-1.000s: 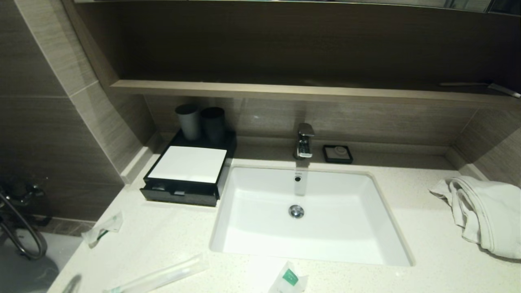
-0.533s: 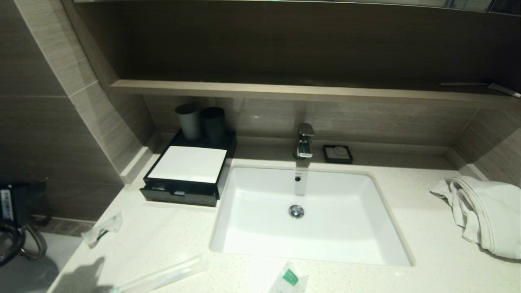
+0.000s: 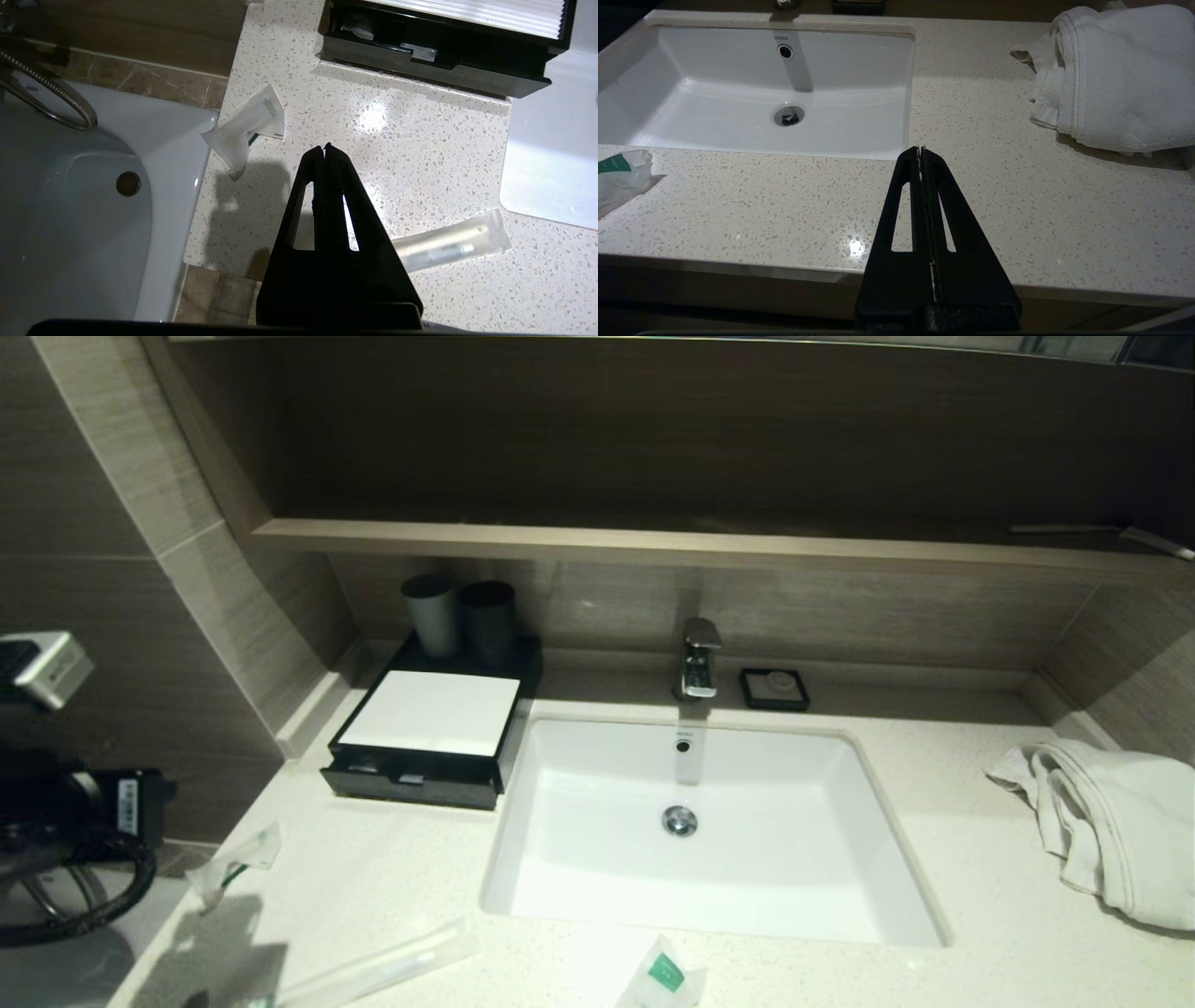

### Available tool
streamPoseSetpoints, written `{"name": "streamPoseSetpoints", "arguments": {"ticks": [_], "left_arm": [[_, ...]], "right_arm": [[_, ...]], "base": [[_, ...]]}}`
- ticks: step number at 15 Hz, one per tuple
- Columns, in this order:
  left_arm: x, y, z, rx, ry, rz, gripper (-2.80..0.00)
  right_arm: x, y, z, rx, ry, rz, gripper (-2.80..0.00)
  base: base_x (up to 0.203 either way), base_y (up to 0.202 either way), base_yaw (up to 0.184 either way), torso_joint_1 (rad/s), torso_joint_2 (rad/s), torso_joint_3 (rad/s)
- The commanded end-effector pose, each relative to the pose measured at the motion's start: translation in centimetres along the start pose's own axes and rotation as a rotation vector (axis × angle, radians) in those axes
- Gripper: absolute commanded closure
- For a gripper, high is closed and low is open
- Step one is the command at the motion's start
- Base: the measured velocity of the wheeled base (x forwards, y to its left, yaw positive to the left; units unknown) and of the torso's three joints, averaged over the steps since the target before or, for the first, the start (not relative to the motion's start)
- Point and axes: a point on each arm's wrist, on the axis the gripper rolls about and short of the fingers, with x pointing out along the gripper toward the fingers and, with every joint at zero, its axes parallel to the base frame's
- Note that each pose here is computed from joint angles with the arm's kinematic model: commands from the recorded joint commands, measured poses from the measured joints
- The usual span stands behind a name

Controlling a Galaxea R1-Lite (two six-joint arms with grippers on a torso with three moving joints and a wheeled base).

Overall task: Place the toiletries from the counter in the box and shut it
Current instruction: Open the drawer

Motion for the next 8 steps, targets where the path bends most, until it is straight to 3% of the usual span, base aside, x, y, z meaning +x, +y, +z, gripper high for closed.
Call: {"name": "streamPoseSetpoints", "arguments": {"ticks": [1,8], "left_arm": [[1.8,-0.1,-0.1,-0.002,0.052,0.005,0.0],[4.8,0.3,-0.4,-0.063,0.13,0.042,0.0]], "right_arm": [[0.0,0.0,0.0,0.0,0.0,0.0,0.0],[0.0,0.0,0.0,0.0,0.0,0.0,0.0]], "base": [[0.0,0.0,0.0,0.0,0.0,0.0],[0.0,0.0,0.0,0.0,0.0,0.0]]}}
